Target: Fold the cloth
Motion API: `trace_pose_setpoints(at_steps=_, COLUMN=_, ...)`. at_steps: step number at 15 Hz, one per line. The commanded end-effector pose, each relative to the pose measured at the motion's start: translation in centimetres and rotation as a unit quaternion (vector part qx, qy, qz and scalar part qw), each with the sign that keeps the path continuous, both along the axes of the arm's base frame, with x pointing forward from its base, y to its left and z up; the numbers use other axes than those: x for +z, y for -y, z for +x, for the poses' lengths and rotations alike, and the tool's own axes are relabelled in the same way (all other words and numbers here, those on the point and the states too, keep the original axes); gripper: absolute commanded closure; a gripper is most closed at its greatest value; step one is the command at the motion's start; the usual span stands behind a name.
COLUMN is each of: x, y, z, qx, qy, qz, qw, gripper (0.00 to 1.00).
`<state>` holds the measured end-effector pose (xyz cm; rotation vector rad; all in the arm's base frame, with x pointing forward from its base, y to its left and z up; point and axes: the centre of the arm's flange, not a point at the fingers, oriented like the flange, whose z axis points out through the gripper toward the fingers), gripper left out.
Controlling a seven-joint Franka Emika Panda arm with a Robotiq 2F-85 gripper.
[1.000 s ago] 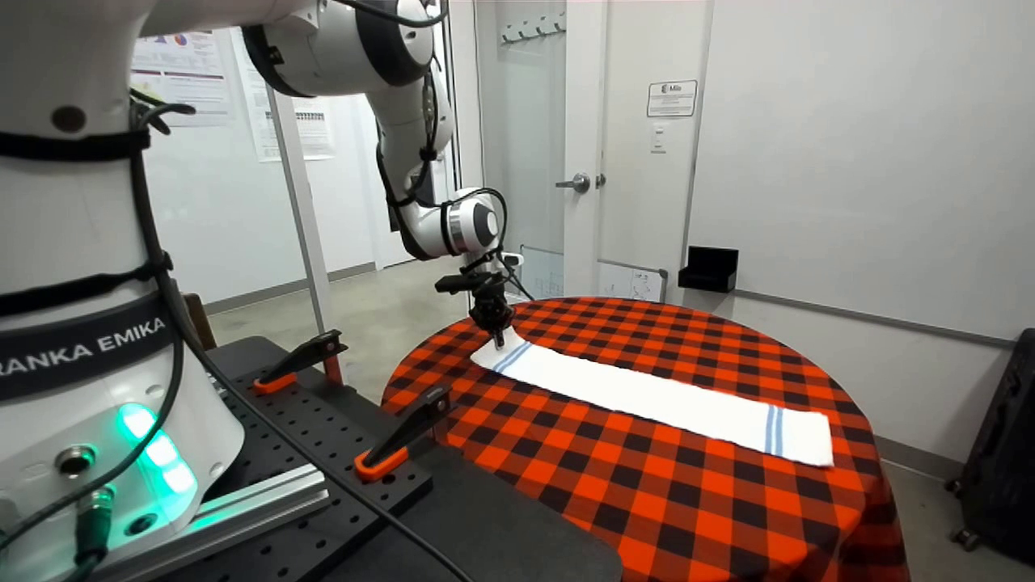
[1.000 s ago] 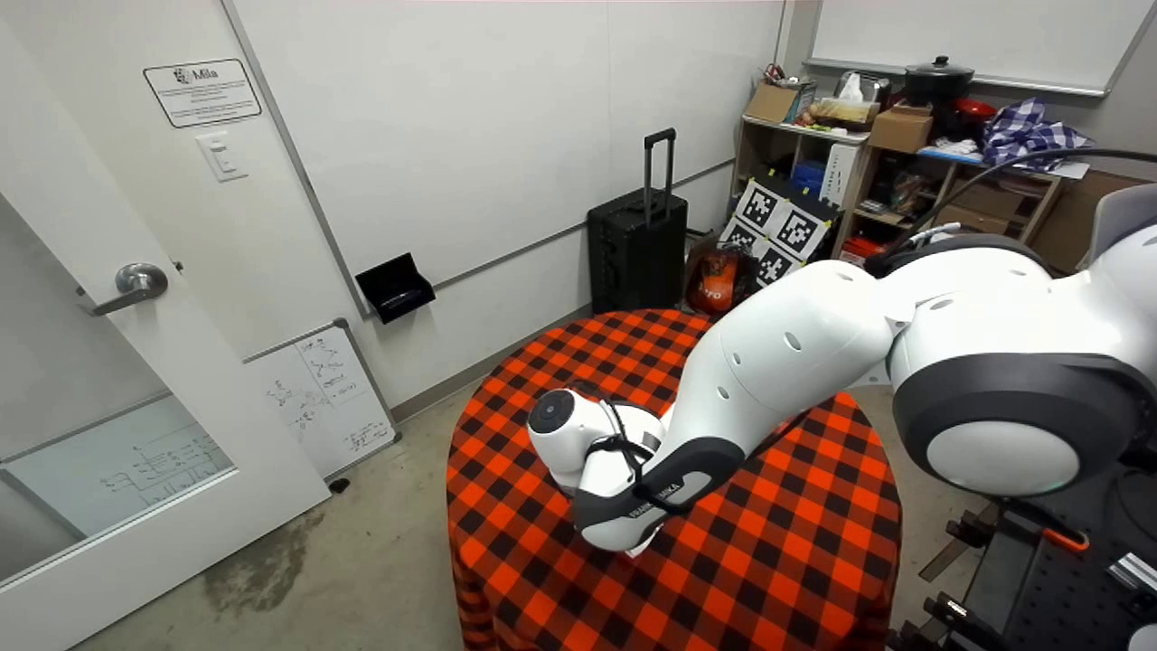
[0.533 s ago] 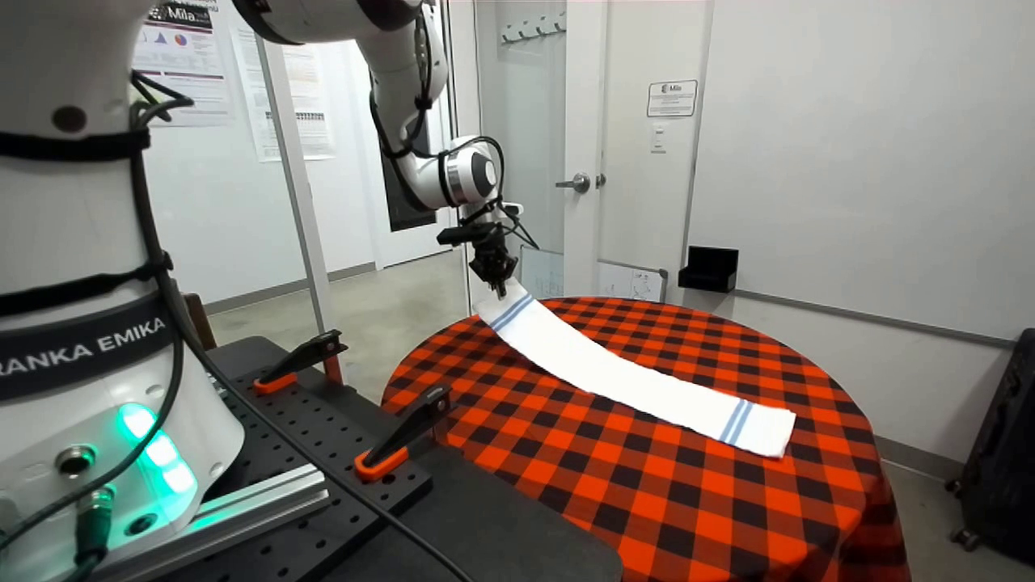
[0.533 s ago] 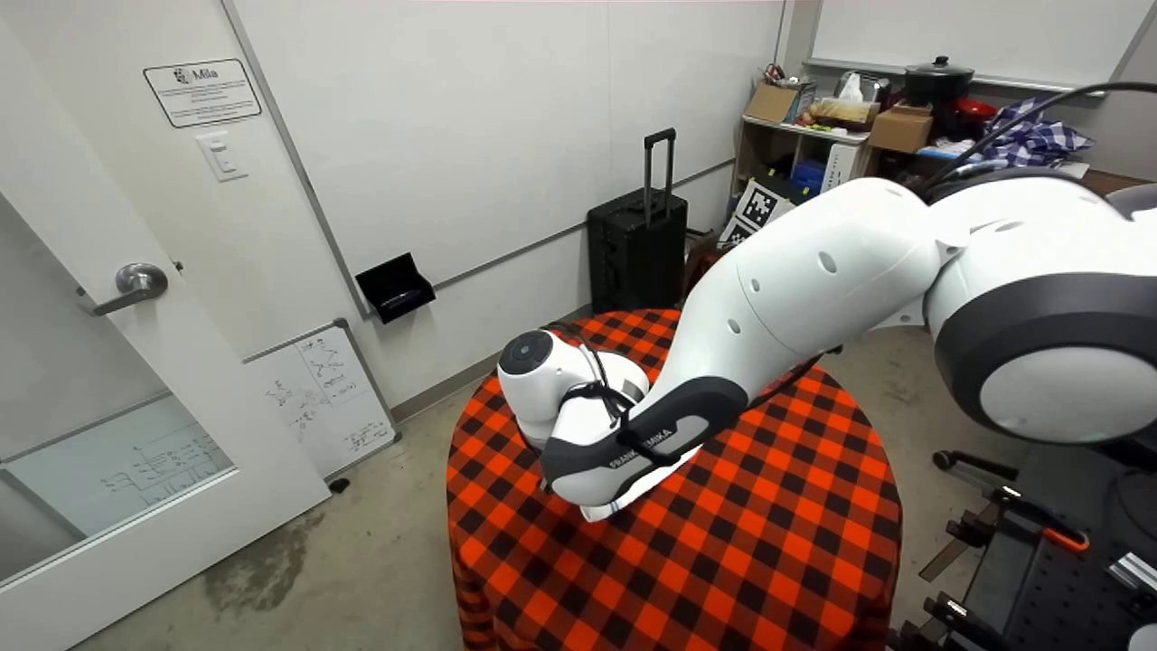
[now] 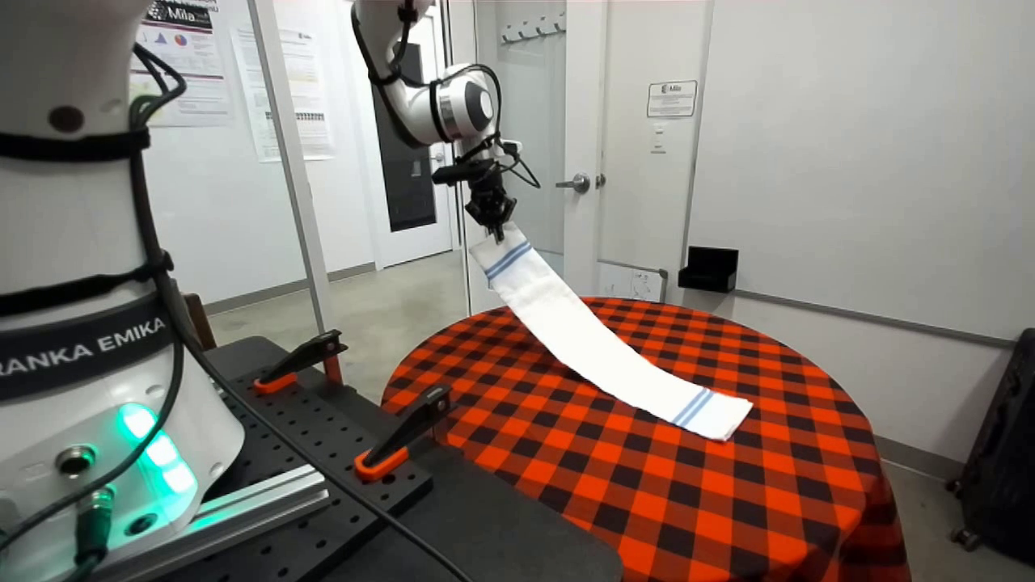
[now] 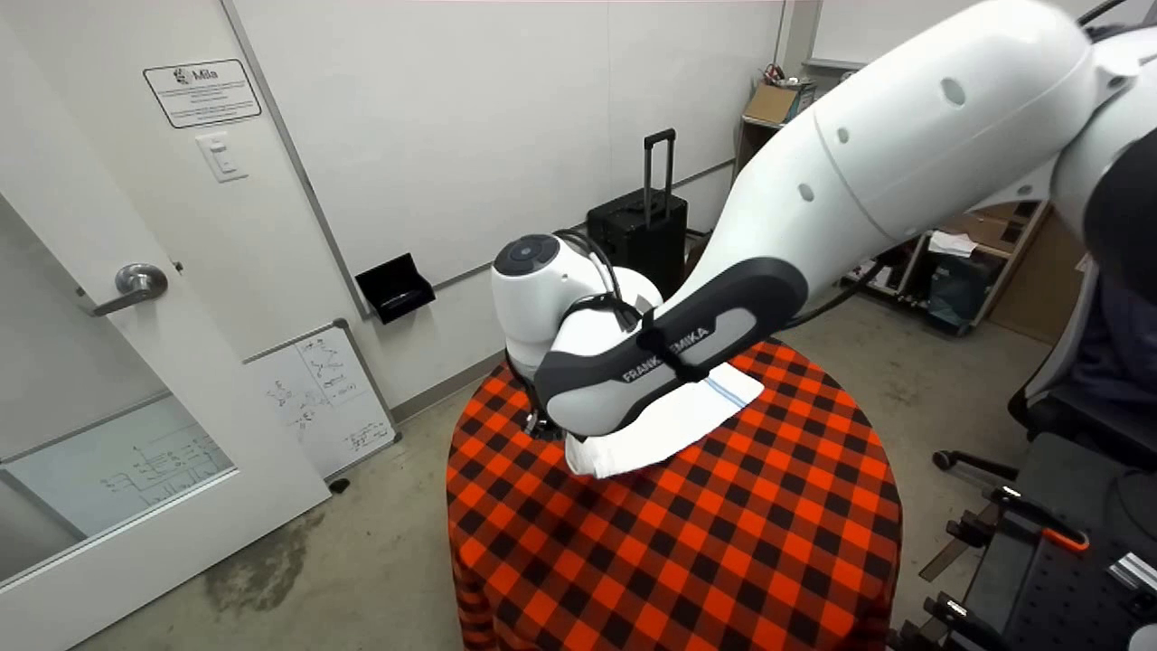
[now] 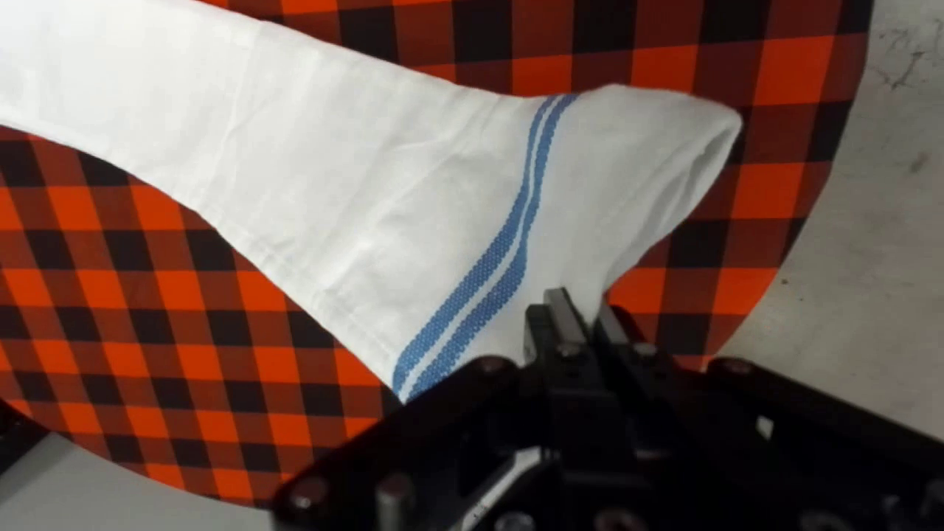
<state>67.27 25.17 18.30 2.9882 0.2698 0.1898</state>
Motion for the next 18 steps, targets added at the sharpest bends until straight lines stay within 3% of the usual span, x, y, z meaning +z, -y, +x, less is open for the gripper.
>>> trace_pose_setpoints(at_steps=1, x=8.6, y=0.4, z=-3.7, qx=0.055, qy=-0.003, qz=0.025, qw=0.9982, gripper=0.99)
trace_pose_setpoints(at_steps=6, x=17.5, y=1.2, z=-5.4, qx=0.093, qy=0.012, qz=0.049, qw=0.9944, gripper=0.99)
trace_pose_setpoints(at_steps=9, x=20.2, y=3.8, z=-5.7, qx=0.087, qy=0.028, qz=0.034, qw=0.9952, gripper=0.99)
trace_pose_setpoints(at_steps=18, x=18.0, y=14.5, z=-6.6, qx=0.061, qy=0.011, qz=-0.077, qw=0.9951, gripper=0.99)
